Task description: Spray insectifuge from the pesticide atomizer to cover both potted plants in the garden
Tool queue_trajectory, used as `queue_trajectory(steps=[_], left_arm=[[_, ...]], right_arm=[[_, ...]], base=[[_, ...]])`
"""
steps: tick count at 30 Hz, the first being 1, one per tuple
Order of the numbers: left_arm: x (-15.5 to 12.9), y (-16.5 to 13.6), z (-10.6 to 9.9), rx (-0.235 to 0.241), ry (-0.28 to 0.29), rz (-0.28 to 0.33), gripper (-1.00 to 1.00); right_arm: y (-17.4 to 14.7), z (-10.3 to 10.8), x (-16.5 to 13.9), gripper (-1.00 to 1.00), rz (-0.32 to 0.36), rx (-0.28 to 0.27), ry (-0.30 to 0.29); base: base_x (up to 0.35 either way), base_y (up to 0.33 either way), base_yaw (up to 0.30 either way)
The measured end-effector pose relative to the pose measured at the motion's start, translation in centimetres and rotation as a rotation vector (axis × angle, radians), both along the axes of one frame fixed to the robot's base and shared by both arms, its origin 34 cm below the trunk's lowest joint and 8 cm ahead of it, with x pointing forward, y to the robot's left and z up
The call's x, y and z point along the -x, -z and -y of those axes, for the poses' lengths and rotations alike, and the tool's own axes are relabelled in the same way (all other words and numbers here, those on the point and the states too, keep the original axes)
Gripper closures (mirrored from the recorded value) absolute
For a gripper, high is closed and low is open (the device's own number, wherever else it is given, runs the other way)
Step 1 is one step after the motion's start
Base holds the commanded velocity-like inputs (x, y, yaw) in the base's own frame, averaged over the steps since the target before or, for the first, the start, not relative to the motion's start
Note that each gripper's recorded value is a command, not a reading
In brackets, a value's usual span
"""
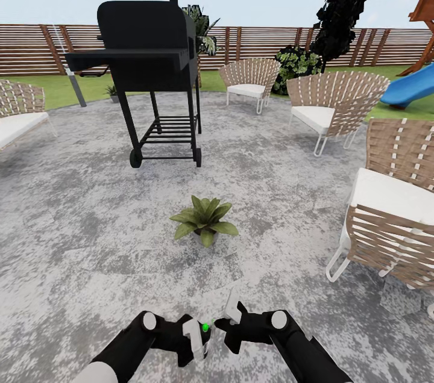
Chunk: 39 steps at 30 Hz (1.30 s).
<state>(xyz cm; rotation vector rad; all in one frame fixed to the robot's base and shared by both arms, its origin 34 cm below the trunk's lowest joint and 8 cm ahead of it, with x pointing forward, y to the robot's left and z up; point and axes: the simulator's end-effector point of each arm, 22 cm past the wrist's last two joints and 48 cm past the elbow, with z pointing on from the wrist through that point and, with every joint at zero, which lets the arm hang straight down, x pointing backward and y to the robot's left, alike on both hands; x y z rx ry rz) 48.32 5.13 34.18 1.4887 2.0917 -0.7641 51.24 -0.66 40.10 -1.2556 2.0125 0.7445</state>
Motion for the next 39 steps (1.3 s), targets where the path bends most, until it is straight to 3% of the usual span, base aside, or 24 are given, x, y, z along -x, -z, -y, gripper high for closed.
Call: queue_trajectory(steps=[2, 4, 6, 11, 14, 15, 17, 19, 23, 24, 25, 27, 30, 32, 33, 36, 39], left_arm=[[0.0, 0.6, -1.7, -0.026, -0.006, -0.003, 1.00], [-0.1, 1.4, -5.3, -0.078, -0.019, -0.008, 1.00], [-0.1, 1.9, -7.5, -0.107, -0.031, -0.011, 1.00], [-0.1, 2.7, -12.0, -0.168, -0.063, -0.019, 1.00], [-0.2, 2.9, -14.4, -0.195, -0.081, -0.019, 1.00], [-0.2, 2.9, -15.0, -0.202, -0.087, -0.020, 1.00], [0.0, 3.1, -16.2, -0.215, -0.099, -0.025, 1.00], [0.1, 3.3, -17.1, -0.210, -0.145, -0.039, 1.00], [-1.4, 3.3, -18.9, -0.180, -0.308, -0.039, 1.00], [-2.1, 3.2, -19.7, -0.173, -0.371, -0.030, 1.00], [-2.4, 3.1, -20.0, -0.170, -0.393, -0.028, 1.00], [-3.3, 3.0, -21.3, -0.161, -0.485, -0.027, 1.00], [-3.1, 3.4, -22.6, -0.177, -0.583, -0.078, 1.00], [-2.9, 3.6, -22.9, -0.191, -0.608, -0.104, 1.00], [-2.6, 3.9, -23.3, -0.212, -0.636, -0.132, 1.00], [-2.4, 4.2, -23.9, -0.247, -0.679, -0.164, 1.00], [-2.5, 4.5, -23.8, -0.268, -0.709, -0.179, 1.00]], right_arm=[[0.0, 0.0, 0.0, 1.00, 0.000, 0.000, 0.000], [0.0, 0.0, 0.0, 1.00, 0.000, 0.000, 0.000], [0.0, 0.0, 0.0, 1.00, 0.000, 0.000, 0.000], [0.2, 0.2, 0.1, 1.00, -0.002, 0.004, 0.000], [1.4, 0.9, 0.9, 1.00, -0.036, 0.020, 0.005], [1.9, 1.2, 1.3, -1.00, -0.052, 0.026, 0.008], [2.9, 1.6, 2.1, -1.00, -0.080, 0.037, 0.014], [3.7, 2.1, 2.7, -1.00, -0.103, 0.047, 0.018], [4.8, 3.6, 3.2, -1.00, -0.124, 0.070, 0.029], [5.1, 4.4, 3.3, -1.00, -0.127, 0.080, 0.035], [5.2, 4.7, 3.2, -1.00, -0.128, 0.084, 0.040], [6.1, 7.2, 2.5, -1.00, -0.129, 0.111, 0.102], [7.9, 11.9, 0.6, -1.00, -0.103, 0.136, 0.292], [8.6, 13.7, 0.0, -1.00, -0.081, 0.138, 0.373], [9.5, 16.0, -0.5, -1.00, -0.048, 0.149, 0.475], [10.8, 19.0, -0.5, -1.00, 0.009, 0.196, 0.602], [11.2, 20.9, -0.4, -1.00, 0.072, 0.225, 0.682]], base=[[0.000, 0.000, 0.000], [0.000, 0.000, 0.000], [0.000, 0.000, 0.000], [0.000, 0.000, 0.000], [0.000, 0.000, 0.000], [0.000, 0.000, 0.000], [0.000, 0.000, 0.000], [0.000, 0.000, 0.000], [0.000, 0.000, 0.000], [0.000, 0.000, 0.000], [0.000, 0.000, 0.000], [0.000, 0.000, 0.000], [0.000, 0.000, 0.000], [0.000, 0.000, 0.000], [0.000, 0.000, 0.000], [0.000, 0.000, 0.000], [0.000, 0.000, 0.000]])
